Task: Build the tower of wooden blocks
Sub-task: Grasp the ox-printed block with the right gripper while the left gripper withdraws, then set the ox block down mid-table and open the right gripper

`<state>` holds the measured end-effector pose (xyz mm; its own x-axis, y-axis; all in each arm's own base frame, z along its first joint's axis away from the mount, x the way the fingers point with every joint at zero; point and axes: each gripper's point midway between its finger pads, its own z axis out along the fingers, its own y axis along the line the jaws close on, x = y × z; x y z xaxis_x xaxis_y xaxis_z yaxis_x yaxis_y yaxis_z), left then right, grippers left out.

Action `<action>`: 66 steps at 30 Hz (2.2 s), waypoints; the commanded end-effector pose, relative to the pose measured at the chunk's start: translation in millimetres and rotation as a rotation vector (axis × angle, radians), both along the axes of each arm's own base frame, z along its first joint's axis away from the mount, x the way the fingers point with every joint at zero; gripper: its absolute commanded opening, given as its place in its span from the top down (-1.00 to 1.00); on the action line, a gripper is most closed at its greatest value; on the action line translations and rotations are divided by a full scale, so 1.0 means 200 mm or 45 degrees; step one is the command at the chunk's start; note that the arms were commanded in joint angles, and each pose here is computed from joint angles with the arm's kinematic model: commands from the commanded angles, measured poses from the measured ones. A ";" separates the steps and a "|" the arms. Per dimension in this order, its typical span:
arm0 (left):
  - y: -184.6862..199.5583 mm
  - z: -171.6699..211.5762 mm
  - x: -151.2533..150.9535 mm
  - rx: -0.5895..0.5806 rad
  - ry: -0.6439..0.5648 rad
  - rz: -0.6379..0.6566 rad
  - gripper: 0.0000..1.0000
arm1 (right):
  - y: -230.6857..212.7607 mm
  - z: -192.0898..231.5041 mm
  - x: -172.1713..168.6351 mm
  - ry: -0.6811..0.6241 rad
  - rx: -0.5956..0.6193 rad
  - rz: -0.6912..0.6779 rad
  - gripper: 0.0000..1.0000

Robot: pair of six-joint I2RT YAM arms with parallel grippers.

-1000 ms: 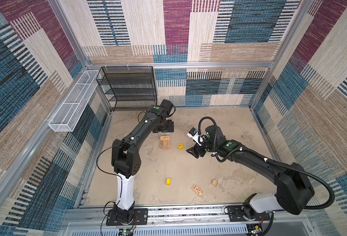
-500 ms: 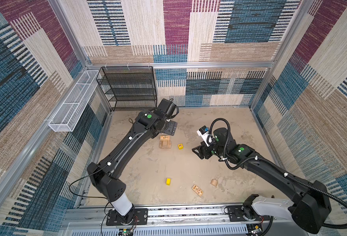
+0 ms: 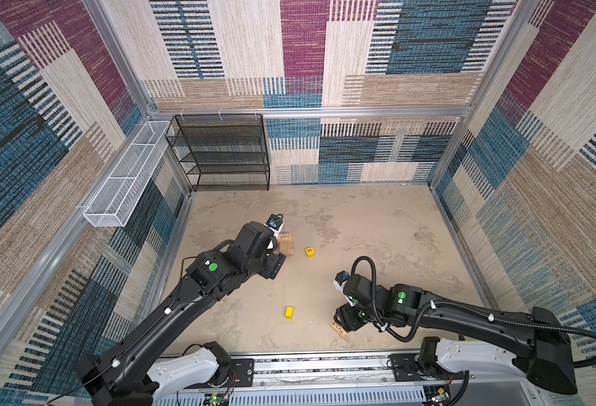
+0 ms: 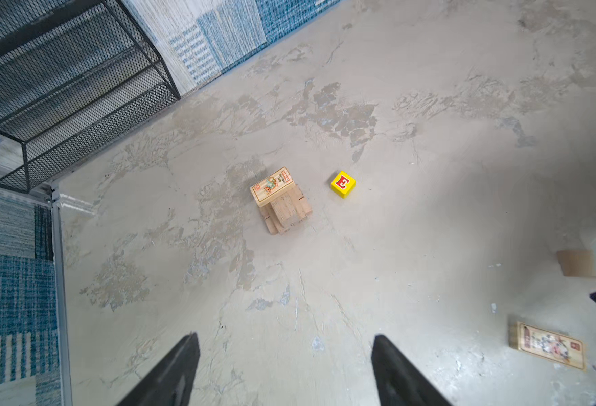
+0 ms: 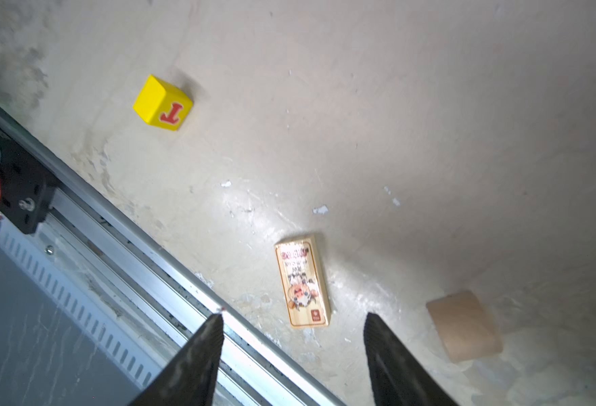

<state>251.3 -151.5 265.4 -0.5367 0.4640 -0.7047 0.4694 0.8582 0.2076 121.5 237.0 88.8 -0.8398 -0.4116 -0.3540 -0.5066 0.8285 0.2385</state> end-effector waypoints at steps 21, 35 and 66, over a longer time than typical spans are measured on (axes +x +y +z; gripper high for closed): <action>0.13 0.07 0.05 0.009 -0.221 0.096 -0.72 | 0.07 -0.29 -0.15 0.059 -0.230 0.169 -0.09; 0.18 0.10 0.06 0.001 -0.216 0.189 -0.75 | 0.15 -0.20 -0.07 -0.036 -0.221 0.218 0.53; -0.02 -0.24 -0.02 -0.175 0.403 0.070 -0.66 | 0.29 -0.25 0.33 0.040 -0.142 -0.034 0.60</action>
<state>240.8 -159.6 217.8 -0.7893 0.2940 -0.5391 0.4194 0.8994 -0.1235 185.3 280.9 45.0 -0.8093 -0.5185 -0.2761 -0.5592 0.8240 0.0915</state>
